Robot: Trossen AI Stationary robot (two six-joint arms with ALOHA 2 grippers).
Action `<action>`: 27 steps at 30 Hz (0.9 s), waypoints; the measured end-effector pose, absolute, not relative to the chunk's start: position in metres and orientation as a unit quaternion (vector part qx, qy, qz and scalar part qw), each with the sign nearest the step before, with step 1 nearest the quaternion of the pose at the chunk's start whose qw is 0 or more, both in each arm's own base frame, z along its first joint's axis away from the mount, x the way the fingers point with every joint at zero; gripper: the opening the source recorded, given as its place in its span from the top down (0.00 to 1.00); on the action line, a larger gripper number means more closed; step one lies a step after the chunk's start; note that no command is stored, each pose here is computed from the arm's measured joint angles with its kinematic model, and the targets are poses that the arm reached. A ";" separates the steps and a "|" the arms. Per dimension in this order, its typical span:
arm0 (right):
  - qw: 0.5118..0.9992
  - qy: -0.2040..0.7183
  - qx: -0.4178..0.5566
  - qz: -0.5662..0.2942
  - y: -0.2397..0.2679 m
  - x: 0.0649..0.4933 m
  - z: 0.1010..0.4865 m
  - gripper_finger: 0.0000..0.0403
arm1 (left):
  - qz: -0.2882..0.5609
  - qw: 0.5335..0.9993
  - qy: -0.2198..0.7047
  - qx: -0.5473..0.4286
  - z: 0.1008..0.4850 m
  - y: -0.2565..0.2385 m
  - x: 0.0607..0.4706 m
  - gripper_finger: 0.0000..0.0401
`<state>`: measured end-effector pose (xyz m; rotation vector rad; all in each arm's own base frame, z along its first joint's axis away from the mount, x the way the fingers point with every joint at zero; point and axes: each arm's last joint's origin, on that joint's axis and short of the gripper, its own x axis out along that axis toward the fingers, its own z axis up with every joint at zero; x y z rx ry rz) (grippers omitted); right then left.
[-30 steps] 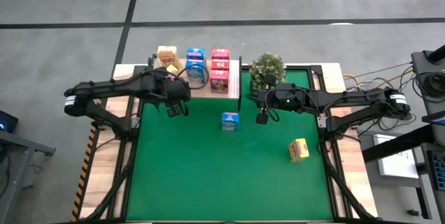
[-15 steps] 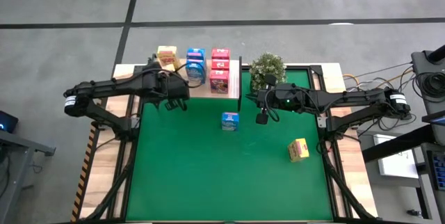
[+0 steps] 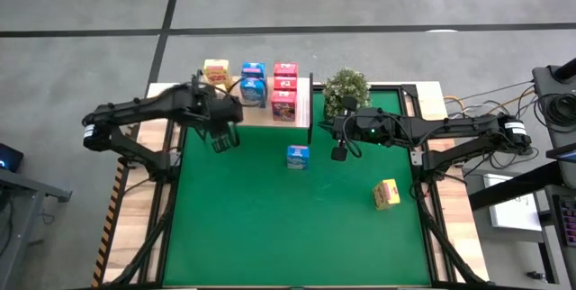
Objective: Stack cereal on shelf
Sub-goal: Put the left yellow cereal box on the shelf aligned with the other yellow cereal box
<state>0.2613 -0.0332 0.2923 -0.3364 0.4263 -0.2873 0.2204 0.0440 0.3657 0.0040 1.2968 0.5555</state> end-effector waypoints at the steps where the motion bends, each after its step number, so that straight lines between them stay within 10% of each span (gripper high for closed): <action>1: 0.953 0.210 -0.166 -0.141 -0.033 0.261 0.292 0.97 | 0.237 0.775 0.586 0.000 0.375 0.043 0.220 0.75; 27: 0.954 0.212 -0.153 -0.143 -0.033 0.261 0.289 0.97 | 0.240 0.795 0.554 0.060 0.432 0.096 0.187 0.35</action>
